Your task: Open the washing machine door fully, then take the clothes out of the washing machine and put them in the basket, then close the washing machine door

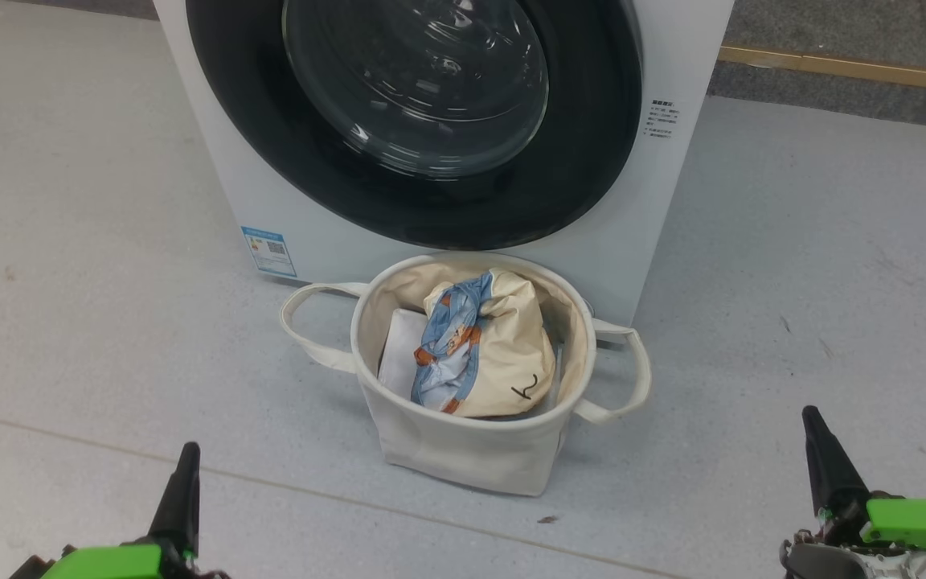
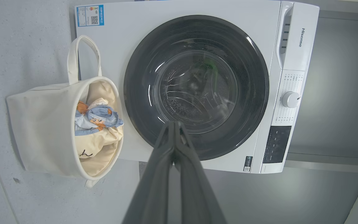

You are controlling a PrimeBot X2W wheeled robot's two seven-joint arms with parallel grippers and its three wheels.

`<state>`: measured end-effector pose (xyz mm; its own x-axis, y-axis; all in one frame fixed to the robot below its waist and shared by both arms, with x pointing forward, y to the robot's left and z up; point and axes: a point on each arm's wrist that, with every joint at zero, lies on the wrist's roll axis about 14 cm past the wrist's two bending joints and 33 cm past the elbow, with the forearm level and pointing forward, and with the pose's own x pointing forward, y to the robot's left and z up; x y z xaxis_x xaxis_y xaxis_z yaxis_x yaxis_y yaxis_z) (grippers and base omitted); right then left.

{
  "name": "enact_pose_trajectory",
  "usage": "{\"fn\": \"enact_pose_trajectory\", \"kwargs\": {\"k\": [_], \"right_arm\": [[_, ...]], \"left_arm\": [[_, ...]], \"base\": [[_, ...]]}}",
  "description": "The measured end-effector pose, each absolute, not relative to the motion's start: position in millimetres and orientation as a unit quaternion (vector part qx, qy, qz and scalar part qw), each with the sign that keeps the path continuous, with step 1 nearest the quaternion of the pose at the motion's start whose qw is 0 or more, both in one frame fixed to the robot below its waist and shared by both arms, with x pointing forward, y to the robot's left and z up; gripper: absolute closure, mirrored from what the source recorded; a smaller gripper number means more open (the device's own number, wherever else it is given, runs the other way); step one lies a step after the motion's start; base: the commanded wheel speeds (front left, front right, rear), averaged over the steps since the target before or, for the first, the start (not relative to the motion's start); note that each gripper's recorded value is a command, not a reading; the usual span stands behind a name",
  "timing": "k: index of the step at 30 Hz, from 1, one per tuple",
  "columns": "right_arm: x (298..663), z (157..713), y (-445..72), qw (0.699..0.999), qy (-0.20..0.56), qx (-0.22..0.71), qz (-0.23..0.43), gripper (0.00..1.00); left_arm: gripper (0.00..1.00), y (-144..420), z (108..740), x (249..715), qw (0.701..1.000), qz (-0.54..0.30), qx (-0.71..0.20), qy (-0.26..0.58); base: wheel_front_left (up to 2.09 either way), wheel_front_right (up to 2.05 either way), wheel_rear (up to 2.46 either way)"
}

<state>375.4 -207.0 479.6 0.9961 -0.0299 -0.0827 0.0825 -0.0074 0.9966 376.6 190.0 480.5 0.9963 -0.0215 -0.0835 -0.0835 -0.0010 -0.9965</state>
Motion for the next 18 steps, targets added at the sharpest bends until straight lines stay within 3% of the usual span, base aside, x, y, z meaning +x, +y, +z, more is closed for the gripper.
{"fn": "enact_pose_trajectory", "kwargs": {"k": [18], "right_arm": [[375.4,479.6,-207.0,0.704,0.019,0.709,-0.04,1.0]], "left_arm": [[1.0,190.0,480.5,376.6,0.706,0.022,-0.707,0.037]], "base": [[0.0,0.0,0.0]]}}
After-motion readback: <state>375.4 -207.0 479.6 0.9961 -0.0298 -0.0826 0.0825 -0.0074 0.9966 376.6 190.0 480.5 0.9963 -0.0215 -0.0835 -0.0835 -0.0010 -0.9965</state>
